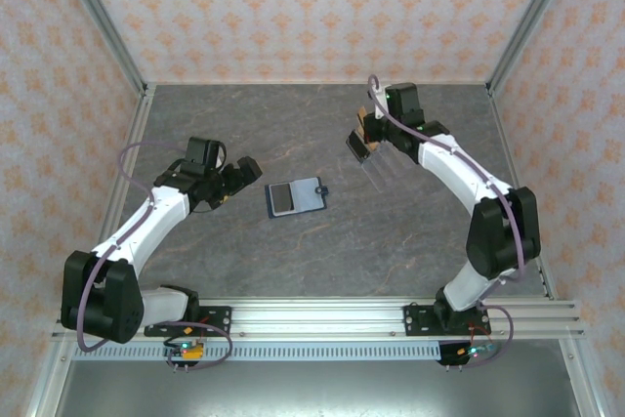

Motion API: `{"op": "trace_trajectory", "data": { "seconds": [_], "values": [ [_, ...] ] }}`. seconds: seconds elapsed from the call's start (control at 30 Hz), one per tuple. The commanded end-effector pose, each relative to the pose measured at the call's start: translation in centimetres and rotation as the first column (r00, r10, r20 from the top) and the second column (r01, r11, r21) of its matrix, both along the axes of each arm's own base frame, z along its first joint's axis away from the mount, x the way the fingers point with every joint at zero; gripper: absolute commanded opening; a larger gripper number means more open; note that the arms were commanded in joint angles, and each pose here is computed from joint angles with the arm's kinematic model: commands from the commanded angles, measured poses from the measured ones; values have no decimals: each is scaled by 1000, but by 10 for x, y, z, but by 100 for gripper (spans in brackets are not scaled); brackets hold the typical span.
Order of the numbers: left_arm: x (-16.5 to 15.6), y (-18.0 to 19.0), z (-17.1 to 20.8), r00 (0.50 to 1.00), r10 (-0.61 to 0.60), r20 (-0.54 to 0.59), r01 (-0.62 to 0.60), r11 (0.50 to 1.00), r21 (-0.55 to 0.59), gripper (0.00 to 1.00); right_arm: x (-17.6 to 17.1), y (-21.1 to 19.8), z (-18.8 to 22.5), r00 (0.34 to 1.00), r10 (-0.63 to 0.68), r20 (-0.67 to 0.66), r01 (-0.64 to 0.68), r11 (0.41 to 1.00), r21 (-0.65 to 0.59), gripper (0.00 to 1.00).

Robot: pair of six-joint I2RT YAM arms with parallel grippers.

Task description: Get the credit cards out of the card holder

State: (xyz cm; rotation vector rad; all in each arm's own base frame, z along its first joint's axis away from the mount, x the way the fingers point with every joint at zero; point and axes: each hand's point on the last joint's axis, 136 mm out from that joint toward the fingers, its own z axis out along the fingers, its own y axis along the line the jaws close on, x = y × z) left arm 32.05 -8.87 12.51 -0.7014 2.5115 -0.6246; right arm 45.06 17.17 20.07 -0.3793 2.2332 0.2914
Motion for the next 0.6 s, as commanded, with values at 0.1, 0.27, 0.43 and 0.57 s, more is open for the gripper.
{"op": "trace_trajectory", "data": {
  "seconds": [0.1,0.27,0.43,0.57],
  "values": [
    [1,6,1,1000,1,-6,-1,1000,27,100,23,-10,-13,996,70,54,-56,974,-221,0],
    [2,3,0,1000,-6,-13,7,1000,18,100,35,-8,-30,995,96,35,-85,966,-245,0],
    [3,-4,-4,999,-22,-25,21,1000,-20,100,47,-8,-50,995,95,3,-91,964,-250,0],
    [3,-5,-7,999,-25,-32,24,999,-28,100,54,-13,-64,997,78,-14,-79,961,-266,0]
  ]
}}
